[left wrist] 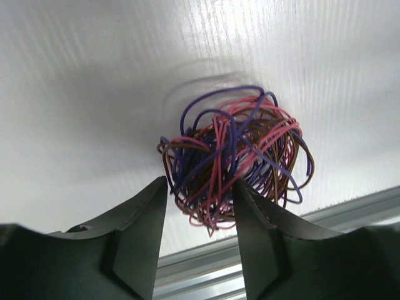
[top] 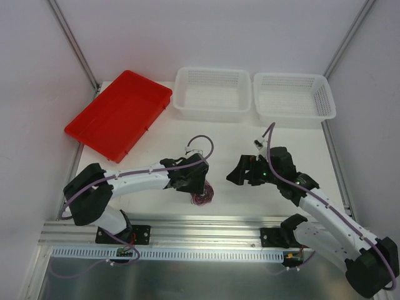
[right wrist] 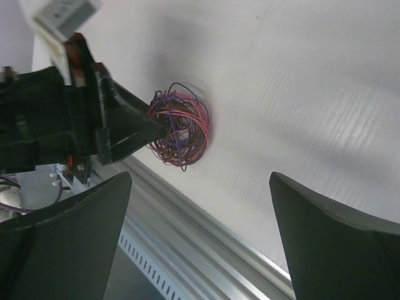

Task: Untangle the cables

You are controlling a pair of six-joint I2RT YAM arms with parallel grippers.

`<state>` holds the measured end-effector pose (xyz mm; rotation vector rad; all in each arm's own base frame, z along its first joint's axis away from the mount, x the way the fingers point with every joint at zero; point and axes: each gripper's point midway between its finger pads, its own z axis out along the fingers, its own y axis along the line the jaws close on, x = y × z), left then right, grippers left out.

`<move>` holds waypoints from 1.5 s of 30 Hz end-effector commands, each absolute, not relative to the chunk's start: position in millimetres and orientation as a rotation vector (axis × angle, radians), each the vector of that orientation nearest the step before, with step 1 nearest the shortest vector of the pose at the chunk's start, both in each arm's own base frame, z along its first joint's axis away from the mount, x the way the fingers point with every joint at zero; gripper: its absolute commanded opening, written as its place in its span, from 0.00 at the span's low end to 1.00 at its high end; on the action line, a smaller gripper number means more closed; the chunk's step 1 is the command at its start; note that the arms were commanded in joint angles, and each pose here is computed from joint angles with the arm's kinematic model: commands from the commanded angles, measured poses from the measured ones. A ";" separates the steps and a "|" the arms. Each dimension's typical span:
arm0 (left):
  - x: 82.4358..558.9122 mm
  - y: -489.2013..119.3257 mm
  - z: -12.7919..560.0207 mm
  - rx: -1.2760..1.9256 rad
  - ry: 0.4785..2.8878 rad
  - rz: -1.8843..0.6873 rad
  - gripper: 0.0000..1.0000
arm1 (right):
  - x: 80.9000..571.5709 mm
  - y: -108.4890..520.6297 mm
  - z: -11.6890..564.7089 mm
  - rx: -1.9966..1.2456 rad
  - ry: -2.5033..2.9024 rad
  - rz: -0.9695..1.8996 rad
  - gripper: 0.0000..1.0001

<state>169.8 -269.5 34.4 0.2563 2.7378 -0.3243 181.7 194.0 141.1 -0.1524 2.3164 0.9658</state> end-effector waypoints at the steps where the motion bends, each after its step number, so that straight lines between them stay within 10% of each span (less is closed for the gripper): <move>1: 172.6 -261.9 61.3 0.152 2.663 -0.385 0.59 | 206.5 218.1 153.5 -0.172 2.198 0.940 0.94; 6: 160.9 -242.3 61.7 0.023 2.651 -0.421 0.72 | 202.1 239.7 131.5 -0.254 2.238 0.892 0.79; 31: 154.3 -254.2 35.9 -0.038 2.703 -0.481 0.50 | 171.1 317.2 57.9 -0.458 2.412 0.962 0.29; 39: 162.1 -253.1 28.3 -0.080 2.695 -0.421 0.17 | 174.2 308.2 64.3 -0.464 2.396 0.897 0.01; 45: 176.4 -245.7 28.2 -0.130 2.673 -0.388 0.00 | 187.5 277.0 94.3 -0.418 2.336 0.722 0.01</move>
